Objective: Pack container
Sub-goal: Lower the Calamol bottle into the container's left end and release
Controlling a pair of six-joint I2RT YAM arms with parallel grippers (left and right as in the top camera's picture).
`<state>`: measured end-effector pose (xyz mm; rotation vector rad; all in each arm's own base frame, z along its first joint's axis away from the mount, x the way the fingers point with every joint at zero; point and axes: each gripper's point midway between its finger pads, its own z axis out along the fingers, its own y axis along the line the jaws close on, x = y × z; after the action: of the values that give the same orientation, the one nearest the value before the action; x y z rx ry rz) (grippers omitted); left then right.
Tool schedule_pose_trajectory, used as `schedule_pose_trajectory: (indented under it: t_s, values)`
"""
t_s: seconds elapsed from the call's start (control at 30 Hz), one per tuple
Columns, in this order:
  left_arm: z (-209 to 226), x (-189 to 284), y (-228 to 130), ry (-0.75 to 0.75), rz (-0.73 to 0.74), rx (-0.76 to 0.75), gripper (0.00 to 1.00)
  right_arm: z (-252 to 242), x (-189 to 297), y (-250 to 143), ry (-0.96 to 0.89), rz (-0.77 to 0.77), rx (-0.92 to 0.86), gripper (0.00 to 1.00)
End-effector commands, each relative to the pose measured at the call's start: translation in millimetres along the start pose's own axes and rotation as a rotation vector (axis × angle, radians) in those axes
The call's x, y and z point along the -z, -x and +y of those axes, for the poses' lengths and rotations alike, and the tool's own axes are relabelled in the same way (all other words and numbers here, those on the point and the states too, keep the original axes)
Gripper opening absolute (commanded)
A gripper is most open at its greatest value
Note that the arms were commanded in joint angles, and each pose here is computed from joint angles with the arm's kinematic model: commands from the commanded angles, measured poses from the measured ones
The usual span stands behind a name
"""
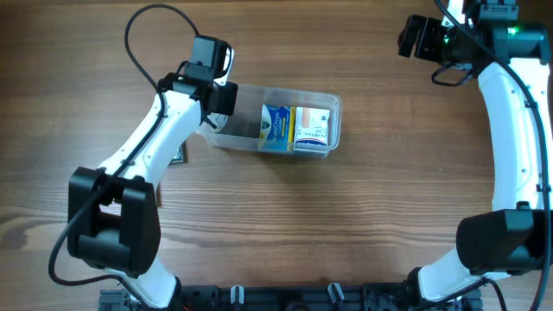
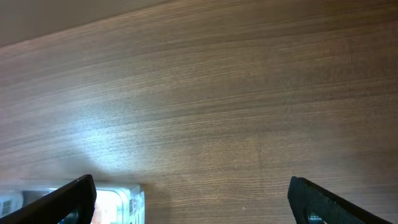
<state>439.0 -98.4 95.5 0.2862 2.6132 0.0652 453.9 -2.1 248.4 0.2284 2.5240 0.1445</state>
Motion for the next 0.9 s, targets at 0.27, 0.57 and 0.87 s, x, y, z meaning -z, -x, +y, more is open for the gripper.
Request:
schedule_pose_trajectory:
  t_s: [0.27,0.57,0.87]
  values:
    - [8,18,15,0.011,-0.059,-0.001,0.72,0,3,3,-0.001,-0.011,-0.012,1.0]
    - [17,98,48,0.009,-0.259,0.037,0.81,0,3,3,-0.001,-0.011,-0.012,1.0]
    - [110,115,-6,0.201,-0.147,0.658,0.17,0,3,3,-0.001,-0.011,-0.012,1.0]
